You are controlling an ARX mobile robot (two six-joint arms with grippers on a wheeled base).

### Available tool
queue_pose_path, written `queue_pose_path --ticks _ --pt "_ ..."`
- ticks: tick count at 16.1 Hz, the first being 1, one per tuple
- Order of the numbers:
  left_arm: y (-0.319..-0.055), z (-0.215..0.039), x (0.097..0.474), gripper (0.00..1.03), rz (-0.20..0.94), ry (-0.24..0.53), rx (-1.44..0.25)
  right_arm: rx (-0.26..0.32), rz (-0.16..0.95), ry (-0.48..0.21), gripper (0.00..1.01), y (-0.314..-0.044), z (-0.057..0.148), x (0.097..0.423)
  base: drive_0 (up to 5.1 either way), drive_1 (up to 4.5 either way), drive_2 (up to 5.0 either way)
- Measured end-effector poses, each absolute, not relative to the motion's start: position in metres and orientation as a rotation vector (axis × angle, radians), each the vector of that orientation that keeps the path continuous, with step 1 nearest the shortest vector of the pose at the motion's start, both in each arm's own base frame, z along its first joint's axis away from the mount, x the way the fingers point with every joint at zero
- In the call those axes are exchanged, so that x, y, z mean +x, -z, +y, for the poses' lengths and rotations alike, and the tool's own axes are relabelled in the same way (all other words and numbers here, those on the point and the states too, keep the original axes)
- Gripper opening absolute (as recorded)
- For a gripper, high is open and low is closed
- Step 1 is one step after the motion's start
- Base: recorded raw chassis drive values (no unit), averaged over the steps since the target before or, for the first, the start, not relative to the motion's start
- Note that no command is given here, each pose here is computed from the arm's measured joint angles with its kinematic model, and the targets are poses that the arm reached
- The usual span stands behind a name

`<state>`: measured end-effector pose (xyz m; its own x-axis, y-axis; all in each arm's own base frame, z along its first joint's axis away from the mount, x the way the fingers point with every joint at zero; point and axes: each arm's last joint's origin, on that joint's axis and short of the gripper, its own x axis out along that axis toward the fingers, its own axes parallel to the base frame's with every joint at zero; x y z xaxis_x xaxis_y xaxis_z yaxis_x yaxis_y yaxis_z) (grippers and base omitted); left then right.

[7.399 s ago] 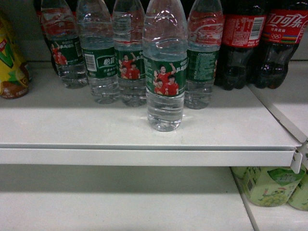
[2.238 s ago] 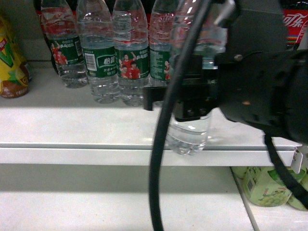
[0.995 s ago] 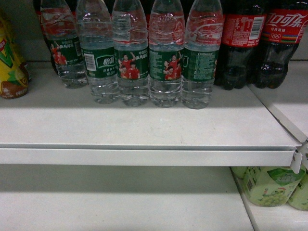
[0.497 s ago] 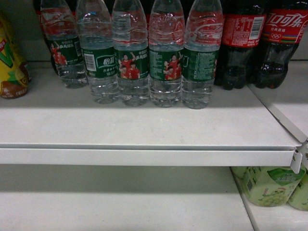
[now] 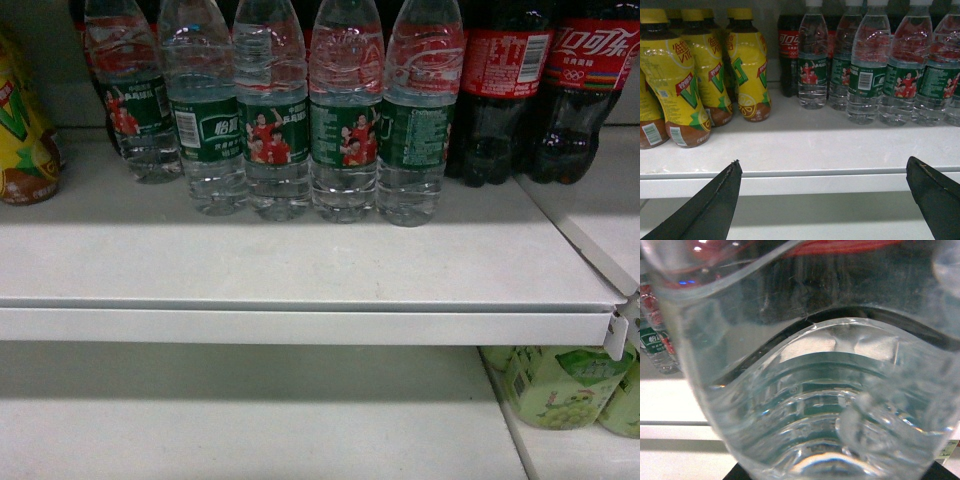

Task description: Move water from second to third shelf

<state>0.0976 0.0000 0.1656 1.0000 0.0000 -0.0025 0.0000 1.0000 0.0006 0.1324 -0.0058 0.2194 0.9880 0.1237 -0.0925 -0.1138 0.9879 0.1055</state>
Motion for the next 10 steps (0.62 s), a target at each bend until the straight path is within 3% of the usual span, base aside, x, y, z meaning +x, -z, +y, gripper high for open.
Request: queue_pose_path --ticks 10 --pt "-0.1656 0.0 0.0976 0.98 0.002 0.0 0.001 0.118 0.096 -0.116 0.39 -0.2197 -0.0063 0.1324 0.0 0.0 0.0"
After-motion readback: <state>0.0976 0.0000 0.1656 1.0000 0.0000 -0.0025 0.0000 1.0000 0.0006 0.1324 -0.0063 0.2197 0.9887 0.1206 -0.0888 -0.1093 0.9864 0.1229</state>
